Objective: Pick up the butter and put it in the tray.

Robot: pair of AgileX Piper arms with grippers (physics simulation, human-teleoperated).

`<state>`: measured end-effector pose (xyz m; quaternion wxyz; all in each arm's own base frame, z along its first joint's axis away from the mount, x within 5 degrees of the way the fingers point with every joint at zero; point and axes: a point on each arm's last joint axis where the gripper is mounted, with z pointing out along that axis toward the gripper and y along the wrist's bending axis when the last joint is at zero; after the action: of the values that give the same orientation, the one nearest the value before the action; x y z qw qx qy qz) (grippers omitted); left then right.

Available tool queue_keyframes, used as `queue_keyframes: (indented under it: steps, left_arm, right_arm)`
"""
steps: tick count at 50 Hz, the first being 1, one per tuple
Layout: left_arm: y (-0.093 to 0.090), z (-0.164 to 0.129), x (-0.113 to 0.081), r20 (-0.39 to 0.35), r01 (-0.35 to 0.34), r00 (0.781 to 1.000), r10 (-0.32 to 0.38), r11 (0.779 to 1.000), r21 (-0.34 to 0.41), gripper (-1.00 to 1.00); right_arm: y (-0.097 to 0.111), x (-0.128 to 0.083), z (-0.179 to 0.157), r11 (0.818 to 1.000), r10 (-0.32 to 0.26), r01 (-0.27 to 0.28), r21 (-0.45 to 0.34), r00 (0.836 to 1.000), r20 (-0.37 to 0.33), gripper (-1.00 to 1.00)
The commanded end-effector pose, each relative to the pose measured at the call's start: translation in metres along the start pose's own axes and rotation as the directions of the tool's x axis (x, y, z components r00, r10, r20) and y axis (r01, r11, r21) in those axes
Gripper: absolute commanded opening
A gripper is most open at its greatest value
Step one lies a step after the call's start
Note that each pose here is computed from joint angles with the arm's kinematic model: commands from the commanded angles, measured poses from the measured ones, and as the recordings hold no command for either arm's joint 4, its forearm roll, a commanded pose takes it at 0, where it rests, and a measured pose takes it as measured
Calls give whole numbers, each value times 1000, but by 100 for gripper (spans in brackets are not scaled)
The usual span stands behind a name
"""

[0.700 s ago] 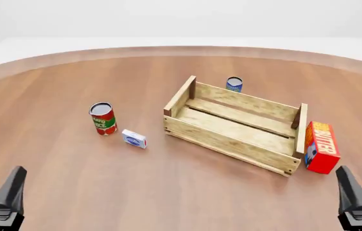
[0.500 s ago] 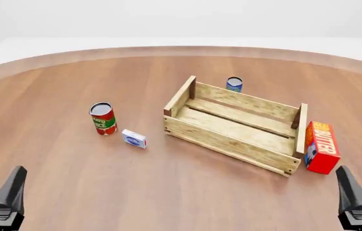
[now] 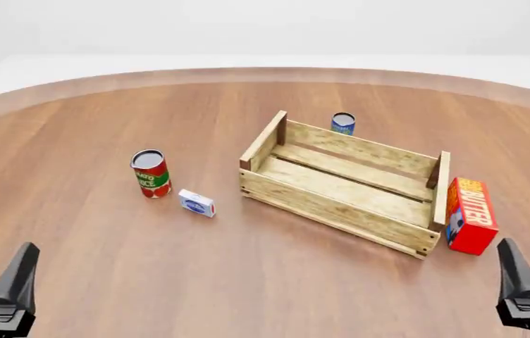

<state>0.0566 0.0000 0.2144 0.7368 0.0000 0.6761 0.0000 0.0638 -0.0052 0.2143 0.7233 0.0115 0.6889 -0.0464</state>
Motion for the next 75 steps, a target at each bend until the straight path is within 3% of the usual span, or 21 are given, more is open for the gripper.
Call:
queue_keyframes:
  steps: [1,19,46,75]
  left_arm:
    - [0,0,0,0,0,1000,0,1000,0,100]
    - [0,0,0,0,0,1000,0,1000,0,100]
    - [0,0,0,0,0,1000,0,1000,0,100]
    - [0,0,0,0,0,1000,0,1000,0,100]
  right_arm:
    - [-4,2,5,999,-13,15,50,999,-31,100]
    - [-12,6,13,989,5,6,151,997,-73,100]
    - [-20,8,28,978,11,10,207,995,-102,100]
    - [-24,24,59,982,6,28,189,985,-175,100]
